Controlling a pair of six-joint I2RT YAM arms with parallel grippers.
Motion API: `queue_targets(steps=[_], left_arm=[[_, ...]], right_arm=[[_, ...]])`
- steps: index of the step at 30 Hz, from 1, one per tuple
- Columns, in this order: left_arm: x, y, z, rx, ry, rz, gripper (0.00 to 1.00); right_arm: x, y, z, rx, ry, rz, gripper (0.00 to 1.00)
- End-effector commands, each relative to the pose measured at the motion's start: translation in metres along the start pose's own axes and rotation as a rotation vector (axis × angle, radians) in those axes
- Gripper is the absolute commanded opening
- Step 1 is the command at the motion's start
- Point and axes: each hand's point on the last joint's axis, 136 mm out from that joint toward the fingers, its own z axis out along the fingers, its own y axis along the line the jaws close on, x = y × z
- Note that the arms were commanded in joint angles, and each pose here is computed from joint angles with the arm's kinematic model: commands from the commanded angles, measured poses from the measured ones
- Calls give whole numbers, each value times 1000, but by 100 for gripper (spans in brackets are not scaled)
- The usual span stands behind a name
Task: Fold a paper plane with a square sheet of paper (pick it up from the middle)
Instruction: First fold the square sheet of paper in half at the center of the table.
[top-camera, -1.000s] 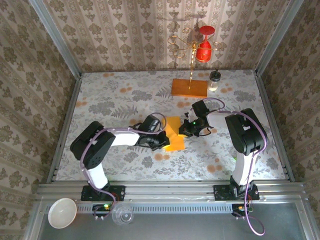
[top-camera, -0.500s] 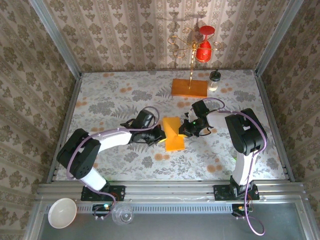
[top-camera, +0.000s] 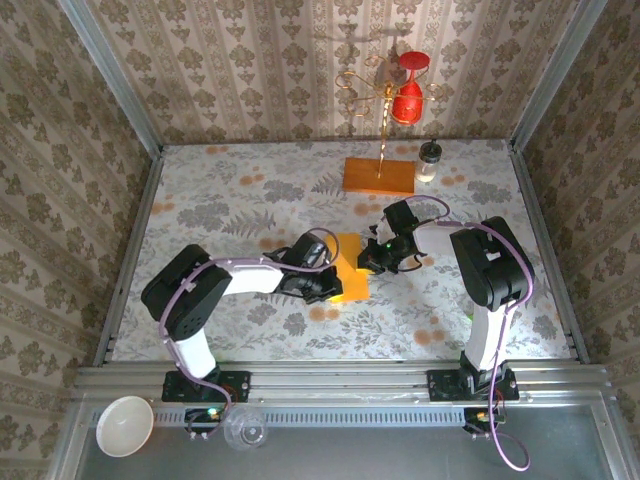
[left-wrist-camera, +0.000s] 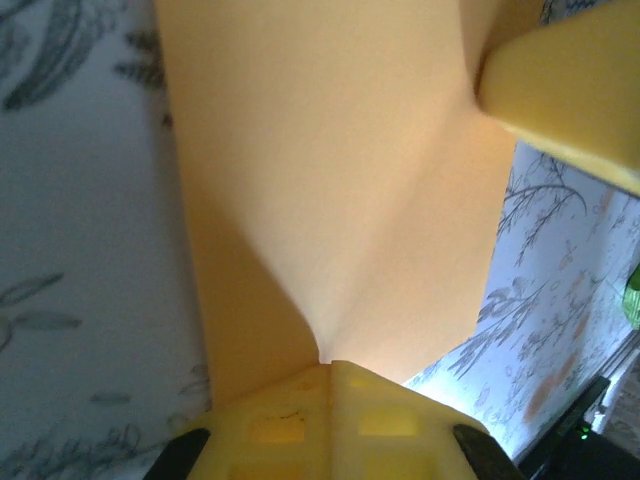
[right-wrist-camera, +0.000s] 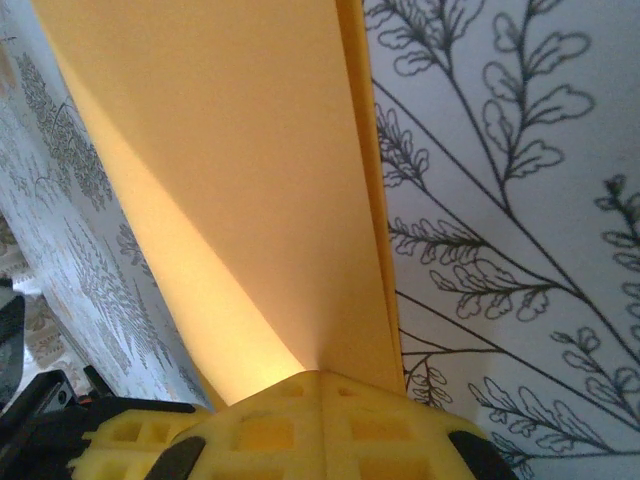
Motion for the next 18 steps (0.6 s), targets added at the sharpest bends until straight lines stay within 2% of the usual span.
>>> queue_targets(steps=[1, 5, 9, 14, 18], left_arm=[[41, 57, -4, -162, 84, -40, 4], [56, 71, -13, -170, 90, -52, 4], [55, 69, -31, -174, 49, -38, 4], [26, 41, -65, -99, -110, -21, 5], [-3, 29, -92, -52, -262, -36, 12]], right_arm=[[60, -148, 26, 568, 101, 178, 0], [58, -148, 26, 567, 95, 178, 0], [57, -145, 26, 553, 89, 178, 0], [46, -113, 25, 449, 57, 154, 1], [39, -75, 27, 392, 5, 142, 1]])
